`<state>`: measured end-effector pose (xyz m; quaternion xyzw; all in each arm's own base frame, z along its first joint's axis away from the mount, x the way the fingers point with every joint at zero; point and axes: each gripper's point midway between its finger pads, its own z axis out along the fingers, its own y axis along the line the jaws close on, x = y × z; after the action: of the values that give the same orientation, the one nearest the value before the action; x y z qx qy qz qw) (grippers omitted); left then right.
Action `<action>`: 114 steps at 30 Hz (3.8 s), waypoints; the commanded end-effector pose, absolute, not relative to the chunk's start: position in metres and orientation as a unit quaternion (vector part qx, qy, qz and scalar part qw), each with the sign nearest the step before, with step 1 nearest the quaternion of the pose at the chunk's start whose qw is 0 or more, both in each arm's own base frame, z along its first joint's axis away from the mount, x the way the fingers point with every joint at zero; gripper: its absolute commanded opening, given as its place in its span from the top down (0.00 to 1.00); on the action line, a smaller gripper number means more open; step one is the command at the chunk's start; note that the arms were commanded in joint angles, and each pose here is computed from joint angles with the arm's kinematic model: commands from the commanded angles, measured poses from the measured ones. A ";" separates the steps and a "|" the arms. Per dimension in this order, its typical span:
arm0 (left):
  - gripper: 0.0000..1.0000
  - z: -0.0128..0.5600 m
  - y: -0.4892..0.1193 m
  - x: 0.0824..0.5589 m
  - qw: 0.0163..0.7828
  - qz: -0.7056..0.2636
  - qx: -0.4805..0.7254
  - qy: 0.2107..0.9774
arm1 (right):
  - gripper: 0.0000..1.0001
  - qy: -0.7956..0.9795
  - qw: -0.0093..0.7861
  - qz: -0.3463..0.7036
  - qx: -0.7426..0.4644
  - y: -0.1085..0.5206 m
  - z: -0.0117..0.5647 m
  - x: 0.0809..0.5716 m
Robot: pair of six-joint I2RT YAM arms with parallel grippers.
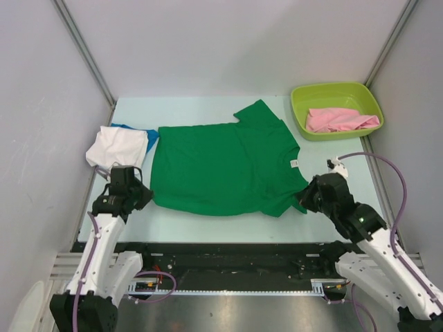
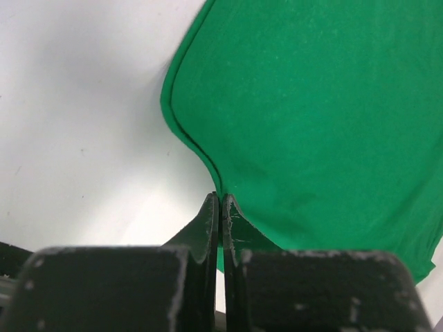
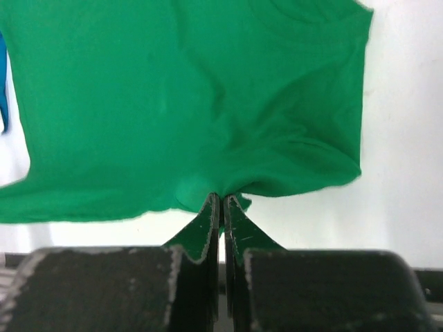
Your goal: Fold and stack the t-shirts
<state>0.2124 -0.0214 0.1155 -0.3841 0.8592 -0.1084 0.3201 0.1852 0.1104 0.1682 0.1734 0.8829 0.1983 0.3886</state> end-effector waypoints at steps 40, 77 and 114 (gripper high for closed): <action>0.99 0.111 -0.008 0.328 0.319 -0.119 -0.401 0.850 | 1.00 0.854 0.414 0.300 0.101 0.134 0.207 0.336; 0.91 0.072 -0.001 0.330 0.287 -0.101 -0.423 0.853 | 1.00 0.867 0.371 0.325 0.071 0.182 0.172 0.433; 0.20 0.121 -0.013 0.312 0.357 -0.149 -0.411 0.825 | 0.00 0.880 0.442 0.166 0.057 0.184 0.179 0.445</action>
<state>0.3385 0.0003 0.1042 -0.4371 0.8245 -0.1311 0.3347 0.4680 0.1719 0.1364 0.0926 0.8906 0.1947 0.4006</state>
